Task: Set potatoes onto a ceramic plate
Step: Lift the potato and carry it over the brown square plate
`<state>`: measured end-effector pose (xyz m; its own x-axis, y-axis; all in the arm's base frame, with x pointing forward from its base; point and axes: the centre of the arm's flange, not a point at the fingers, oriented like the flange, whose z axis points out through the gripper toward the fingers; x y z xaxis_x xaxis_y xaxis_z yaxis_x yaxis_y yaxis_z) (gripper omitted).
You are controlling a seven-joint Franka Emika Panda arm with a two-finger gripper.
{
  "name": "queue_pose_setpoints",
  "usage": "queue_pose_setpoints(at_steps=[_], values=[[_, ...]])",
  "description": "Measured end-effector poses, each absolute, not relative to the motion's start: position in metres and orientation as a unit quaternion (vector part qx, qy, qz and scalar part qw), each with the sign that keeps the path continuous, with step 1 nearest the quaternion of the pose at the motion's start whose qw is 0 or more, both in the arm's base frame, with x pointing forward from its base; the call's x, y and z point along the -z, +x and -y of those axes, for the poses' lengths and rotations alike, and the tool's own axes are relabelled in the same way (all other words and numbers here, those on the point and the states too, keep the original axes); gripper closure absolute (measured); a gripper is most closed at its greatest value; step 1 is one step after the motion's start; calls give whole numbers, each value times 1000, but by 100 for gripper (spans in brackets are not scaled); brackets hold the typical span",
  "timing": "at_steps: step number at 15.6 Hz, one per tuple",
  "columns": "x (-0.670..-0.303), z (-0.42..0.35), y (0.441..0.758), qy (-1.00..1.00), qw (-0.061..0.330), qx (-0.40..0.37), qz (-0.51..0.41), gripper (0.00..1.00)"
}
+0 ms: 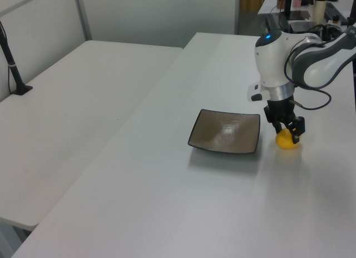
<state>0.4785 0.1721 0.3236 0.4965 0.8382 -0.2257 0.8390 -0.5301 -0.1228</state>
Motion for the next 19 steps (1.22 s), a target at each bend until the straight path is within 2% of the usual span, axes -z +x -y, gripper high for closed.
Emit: queue_pose_setpoints(at_steps=[7, 13, 19], values=[[-394, -189, 491, 917, 21, 98, -385, 28], [-440, -183, 522, 966, -15, 23, -257, 28], [-432, -182, 560, 993, -47, -80, -68, 28]])
